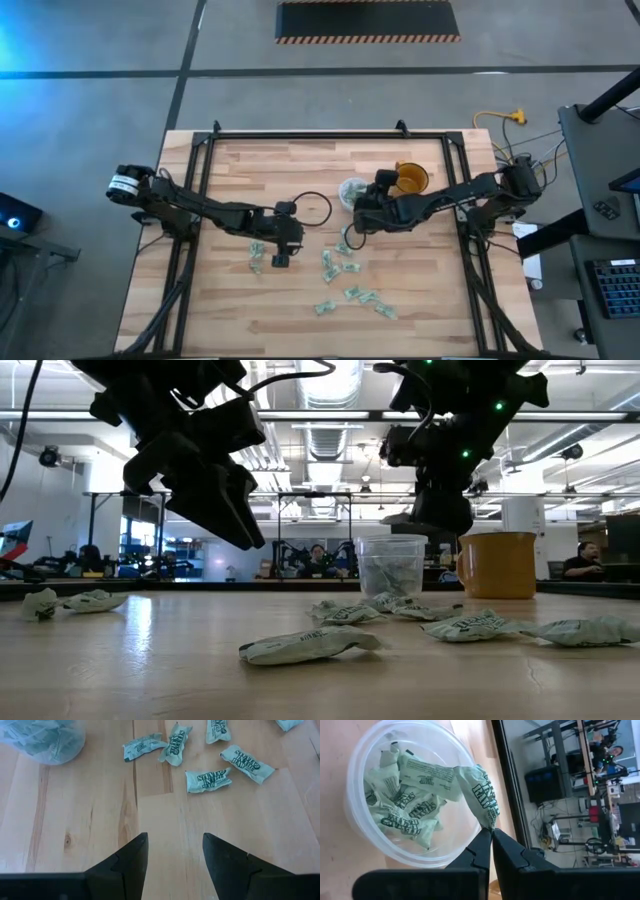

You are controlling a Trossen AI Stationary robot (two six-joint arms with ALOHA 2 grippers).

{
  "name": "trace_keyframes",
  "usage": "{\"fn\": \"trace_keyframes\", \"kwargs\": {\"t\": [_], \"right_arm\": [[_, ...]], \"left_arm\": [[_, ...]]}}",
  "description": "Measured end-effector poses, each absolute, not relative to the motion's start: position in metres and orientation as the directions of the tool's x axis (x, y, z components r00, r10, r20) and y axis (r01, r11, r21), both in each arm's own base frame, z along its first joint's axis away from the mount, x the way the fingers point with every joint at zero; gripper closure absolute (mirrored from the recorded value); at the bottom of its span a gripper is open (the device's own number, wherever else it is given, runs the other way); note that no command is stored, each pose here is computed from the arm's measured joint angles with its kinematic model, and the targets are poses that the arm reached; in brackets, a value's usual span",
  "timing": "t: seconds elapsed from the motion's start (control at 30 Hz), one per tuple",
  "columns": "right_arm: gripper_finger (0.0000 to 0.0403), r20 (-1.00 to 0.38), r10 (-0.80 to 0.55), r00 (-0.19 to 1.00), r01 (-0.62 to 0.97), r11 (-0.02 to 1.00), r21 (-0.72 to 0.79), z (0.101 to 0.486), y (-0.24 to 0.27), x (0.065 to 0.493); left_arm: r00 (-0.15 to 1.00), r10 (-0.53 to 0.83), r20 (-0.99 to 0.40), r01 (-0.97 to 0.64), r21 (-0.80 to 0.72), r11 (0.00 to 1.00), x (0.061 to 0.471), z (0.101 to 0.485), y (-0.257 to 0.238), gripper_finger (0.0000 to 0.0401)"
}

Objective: Pick and place Stevia / Truvia into bins
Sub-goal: Put the green stevia packet into the transparent bin

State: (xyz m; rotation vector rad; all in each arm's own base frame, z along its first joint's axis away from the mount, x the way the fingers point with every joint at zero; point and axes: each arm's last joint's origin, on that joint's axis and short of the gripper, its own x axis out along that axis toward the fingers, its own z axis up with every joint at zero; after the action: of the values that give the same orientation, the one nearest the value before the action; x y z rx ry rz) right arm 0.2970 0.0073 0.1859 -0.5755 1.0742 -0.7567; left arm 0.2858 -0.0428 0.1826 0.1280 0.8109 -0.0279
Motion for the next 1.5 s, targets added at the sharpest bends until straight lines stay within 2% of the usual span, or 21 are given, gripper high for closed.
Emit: {"fn": "trace_keyframes", "kwargs": {"t": [0.33,0.5,0.67,0.8,0.93,1.2,1.5], "right_arm": [[0.0386,-0.553,-0.779,0.295,0.274,0.624,-0.732,0.185,0.006,0.3],[0.035,-0.586,-0.745,0.318,0.247,0.662,-0.708,0.182,0.007,0.3],[0.0309,-0.576,-0.76,0.301,0.238,0.645,-0.726,0.181,0.006,0.298],[0.029,-0.565,-0.775,0.283,0.245,0.628,-0.738,0.188,0.007,0.29],[0.0289,-0.535,-0.801,0.27,0.302,0.598,-0.743,0.201,0.01,0.277],[0.0309,-0.54,-0.765,0.351,0.41,0.644,-0.646,0.239,0.033,0.239],[0.0328,-0.515,-0.667,0.539,0.433,0.743,-0.51,0.266,0.061,0.203]], "left_arm": [[0.689,0.025,-0.724,0.074,0.104,0.992,0.286,0.183,-0.043,0.0228],[0.689,0.025,-0.724,0.074,0.104,0.992,0.286,0.183,-0.043,0.0228],[0.688,0.025,-0.725,0.074,0.104,0.992,0.286,0.182,-0.043,0.0228],[0.667,0.024,-0.744,0.067,0.093,0.993,0.284,0.181,-0.044,0.0228],[0.575,0.039,-0.817,-0.005,0.045,0.999,0.275,0.174,-0.043,0.0228],[0.346,0.069,-0.936,-0.293,-0.038,0.955,0.251,0.163,-0.046,0.0228],[0.307,0.095,-0.947,-0.405,-0.04,0.913,0.245,0.162,-0.053,0.0228]]}}
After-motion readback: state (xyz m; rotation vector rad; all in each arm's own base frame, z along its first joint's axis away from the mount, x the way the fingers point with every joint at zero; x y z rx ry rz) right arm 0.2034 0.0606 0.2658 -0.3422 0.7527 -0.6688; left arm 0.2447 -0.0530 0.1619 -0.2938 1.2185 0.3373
